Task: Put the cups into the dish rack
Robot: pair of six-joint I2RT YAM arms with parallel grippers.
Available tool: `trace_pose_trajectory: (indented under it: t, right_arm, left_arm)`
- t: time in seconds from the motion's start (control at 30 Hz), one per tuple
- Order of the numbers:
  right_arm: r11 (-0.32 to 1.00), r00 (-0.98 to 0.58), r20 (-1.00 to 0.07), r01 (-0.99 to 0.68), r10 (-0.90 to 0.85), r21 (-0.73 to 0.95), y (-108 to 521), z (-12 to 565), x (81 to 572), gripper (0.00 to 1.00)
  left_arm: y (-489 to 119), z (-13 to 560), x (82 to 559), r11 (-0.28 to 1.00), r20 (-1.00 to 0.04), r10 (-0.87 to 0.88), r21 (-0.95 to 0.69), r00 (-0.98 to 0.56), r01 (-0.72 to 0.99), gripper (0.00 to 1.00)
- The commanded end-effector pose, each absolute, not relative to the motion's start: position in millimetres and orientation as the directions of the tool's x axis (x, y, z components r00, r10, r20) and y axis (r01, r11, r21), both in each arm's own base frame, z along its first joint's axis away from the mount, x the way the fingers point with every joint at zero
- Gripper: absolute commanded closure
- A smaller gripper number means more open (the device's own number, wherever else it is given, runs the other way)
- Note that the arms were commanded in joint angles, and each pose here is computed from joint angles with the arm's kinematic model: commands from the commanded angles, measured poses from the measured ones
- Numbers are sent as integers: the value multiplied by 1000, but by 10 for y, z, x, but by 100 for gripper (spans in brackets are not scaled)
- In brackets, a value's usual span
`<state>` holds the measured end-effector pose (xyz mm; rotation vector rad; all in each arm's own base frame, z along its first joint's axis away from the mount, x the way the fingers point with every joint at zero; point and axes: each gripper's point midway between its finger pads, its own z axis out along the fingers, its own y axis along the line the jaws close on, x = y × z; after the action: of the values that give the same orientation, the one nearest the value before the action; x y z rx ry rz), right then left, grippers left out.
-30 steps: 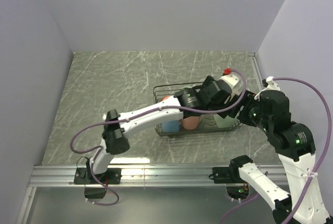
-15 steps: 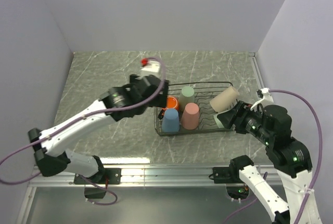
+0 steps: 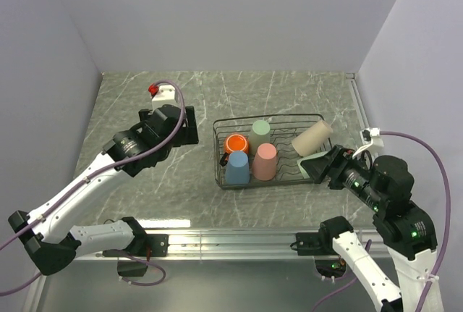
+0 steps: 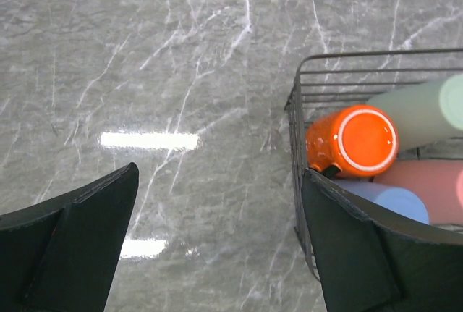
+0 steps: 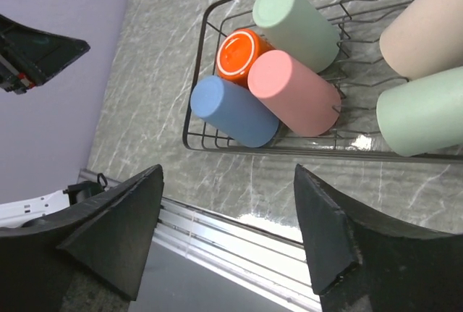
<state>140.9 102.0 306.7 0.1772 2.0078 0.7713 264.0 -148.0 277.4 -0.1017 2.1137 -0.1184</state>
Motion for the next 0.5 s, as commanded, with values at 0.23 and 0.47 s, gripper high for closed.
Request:
trace_pose_trajectory:
  t: [0.23,0.47]
  right_arm:
    - [728,-523,-716,-238,462,643,1151,3009,1447,16]
    - [722,-424,-721,-195,548,663,1014,2989,1528,10]
  left_arm:
    - [-1095,2861,2971,986,-920,-110,-54,-375,-157,1]
    - [-698,2775,3081,969,-961,-128,-68,-247,-239,1]
